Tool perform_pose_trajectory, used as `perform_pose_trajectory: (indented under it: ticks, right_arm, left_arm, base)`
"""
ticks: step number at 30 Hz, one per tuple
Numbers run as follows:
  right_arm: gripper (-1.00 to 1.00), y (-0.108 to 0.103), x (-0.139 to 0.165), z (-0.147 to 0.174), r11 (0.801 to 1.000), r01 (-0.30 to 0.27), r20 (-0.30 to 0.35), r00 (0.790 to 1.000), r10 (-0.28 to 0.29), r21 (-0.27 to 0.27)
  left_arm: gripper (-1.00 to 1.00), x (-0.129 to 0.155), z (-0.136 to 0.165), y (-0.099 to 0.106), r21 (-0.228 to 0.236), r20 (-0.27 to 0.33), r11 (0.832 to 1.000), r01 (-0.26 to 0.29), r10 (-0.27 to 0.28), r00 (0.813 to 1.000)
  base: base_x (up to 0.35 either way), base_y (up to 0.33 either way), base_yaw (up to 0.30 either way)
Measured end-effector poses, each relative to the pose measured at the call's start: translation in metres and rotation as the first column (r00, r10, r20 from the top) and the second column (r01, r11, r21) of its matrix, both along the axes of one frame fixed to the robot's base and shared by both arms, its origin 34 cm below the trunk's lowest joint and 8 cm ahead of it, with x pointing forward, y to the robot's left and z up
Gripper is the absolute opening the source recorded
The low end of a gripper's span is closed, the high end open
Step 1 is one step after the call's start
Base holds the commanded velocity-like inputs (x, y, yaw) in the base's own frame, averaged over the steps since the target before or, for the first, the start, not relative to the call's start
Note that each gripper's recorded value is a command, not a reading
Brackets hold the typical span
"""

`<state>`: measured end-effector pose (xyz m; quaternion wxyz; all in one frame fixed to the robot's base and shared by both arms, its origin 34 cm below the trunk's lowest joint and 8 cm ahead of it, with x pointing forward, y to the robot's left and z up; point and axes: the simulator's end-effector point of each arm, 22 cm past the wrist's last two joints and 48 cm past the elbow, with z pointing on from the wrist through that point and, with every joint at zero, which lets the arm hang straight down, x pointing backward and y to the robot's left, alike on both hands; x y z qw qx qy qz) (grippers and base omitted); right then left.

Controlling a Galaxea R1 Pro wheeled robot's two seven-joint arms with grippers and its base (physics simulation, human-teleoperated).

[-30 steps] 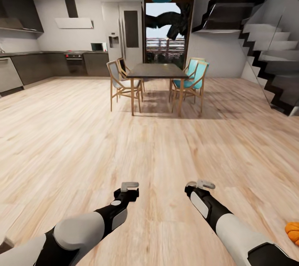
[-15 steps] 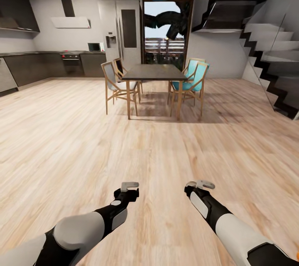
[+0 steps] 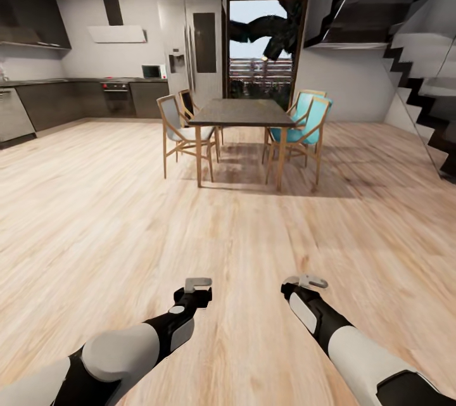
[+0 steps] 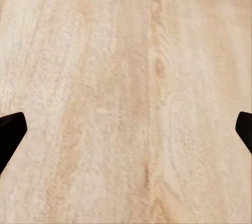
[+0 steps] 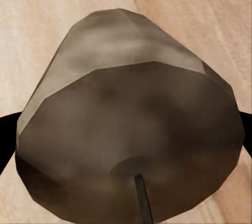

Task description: Place each of the two pumpkins and all three candles from the living room inside a cabinet in the living room (use any cabinet), then make sure every cabinet is closed, and position the cauldron so it is next to a table in the living room.

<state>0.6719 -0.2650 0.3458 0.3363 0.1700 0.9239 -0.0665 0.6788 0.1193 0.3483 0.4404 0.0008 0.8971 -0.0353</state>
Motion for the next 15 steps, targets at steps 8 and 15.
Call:
perform_pose_trajectory:
  ticks: [8,15]
  right_arm:
    - [-1.00,-0.0010,0.0010,0.0005,1.000,0.001,0.007,1.000,-0.001,-0.001]
    - [-1.00,-0.0031,0.0012,0.0007,1.000,0.003,0.008,1.000,-0.003,-0.003]
  left_arm:
    - [1.00,0.0001,-0.0002,-0.0001,0.000,0.000,1.000,0.000,0.000,1.000]
    - [1.00,-0.0001,-0.0004,-0.0001,0.000,-0.001,1.000,0.000,0.000,1.000]
  base:
    - [0.332,-0.143,0.143]
    - [0.332,-0.143,0.149]
